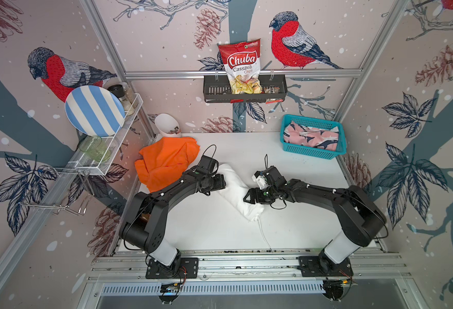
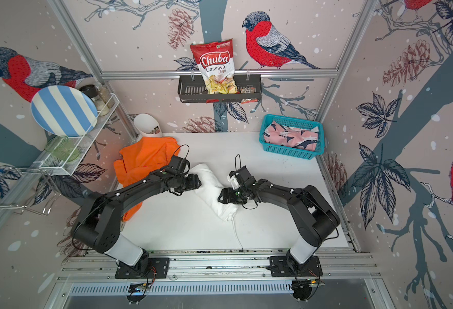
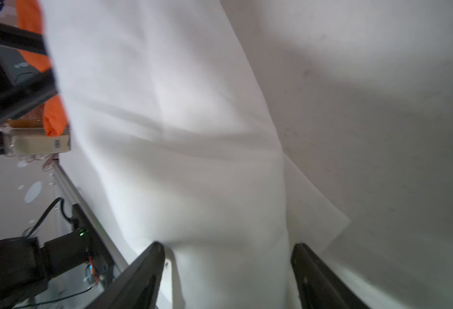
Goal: Roll up the shorts
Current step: Roll the shorts at the center of the board, then pick up the shorts from the center of the board, then place the shorts in the bin.
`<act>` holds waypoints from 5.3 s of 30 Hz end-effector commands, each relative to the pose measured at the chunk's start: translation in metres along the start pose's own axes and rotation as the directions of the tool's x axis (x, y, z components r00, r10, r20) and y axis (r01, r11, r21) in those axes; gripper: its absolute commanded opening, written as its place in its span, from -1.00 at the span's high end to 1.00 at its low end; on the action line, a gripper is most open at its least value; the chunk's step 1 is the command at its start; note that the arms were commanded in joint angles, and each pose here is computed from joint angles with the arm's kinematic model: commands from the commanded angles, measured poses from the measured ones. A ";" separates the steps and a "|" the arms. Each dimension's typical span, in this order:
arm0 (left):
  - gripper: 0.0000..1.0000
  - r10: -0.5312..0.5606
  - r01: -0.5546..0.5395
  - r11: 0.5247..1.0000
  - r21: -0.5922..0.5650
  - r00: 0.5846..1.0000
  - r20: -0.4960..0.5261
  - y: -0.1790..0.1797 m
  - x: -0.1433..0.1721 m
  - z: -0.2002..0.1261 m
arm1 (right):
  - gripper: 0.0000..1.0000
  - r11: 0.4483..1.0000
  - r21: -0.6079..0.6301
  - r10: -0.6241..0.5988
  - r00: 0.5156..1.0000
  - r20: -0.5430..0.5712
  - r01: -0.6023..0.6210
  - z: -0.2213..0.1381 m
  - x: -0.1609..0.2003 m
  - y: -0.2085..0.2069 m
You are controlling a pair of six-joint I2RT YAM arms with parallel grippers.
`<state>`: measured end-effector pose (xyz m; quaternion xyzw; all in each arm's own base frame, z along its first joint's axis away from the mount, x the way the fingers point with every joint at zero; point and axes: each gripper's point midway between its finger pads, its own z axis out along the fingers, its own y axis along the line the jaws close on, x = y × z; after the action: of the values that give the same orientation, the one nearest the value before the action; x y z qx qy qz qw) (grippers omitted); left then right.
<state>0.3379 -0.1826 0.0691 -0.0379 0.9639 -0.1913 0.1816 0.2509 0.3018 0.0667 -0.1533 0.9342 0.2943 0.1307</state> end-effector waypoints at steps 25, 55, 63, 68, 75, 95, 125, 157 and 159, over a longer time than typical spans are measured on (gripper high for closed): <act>-0.45 -0.027 0.035 0.999 -0.031 0.968 0.249 0.049 -0.034 -0.102 | -1.00 0.857 0.323 -0.305 0.901 -0.308 0.400 0.053 -0.052 0.052; -0.44 0.016 -0.006 0.999 -0.041 0.970 0.244 0.066 -0.017 -0.105 | 0.55 0.996 0.017 -0.091 0.995 -0.050 0.092 0.020 -0.119 0.059; -0.43 0.010 -0.002 0.999 -0.034 0.971 0.240 0.067 -0.017 -0.104 | 0.48 0.902 -0.396 0.309 0.899 0.309 -0.174 -0.107 -0.209 0.017; -0.43 0.008 -0.001 1.000 -0.030 0.971 0.239 0.067 -0.018 -0.104 | 0.56 0.811 -0.522 0.539 0.685 0.491 -0.265 -0.199 -0.252 -0.061; -0.43 0.005 0.000 1.000 -0.024 0.975 0.223 0.067 -0.016 -0.099 | 0.47 0.567 -0.695 0.821 0.236 0.520 -0.443 -0.283 -0.280 -0.185; -0.43 0.003 0.001 1.000 -0.021 0.981 0.195 0.068 -0.013 -0.092 | 0.58 0.337 -0.868 0.773 -0.419 0.476 -0.366 -0.397 -0.335 -0.305; -0.43 -0.002 0.002 1.000 -0.004 0.987 0.161 0.068 -0.009 -0.083 | 0.33 -0.079 -0.693 0.562 -0.607 0.563 -0.716 -0.188 -0.258 -0.412; -0.43 0.000 0.001 1.000 -0.004 0.984 0.176 0.067 -0.011 -0.087 | -1.00 0.062 -0.581 0.710 -0.373 0.597 -0.812 -0.299 -0.268 -0.382; -0.43 0.000 0.001 1.000 -0.006 0.985 0.174 0.067 -0.010 -0.086 | -1.00 0.038 -0.539 0.710 -0.357 0.607 -0.841 -0.278 -0.262 -0.405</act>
<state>0.3120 -0.0876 0.1180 -0.0642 0.9471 -0.1825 0.2562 0.5861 -0.1183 0.1910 0.7187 0.5653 0.2682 0.3033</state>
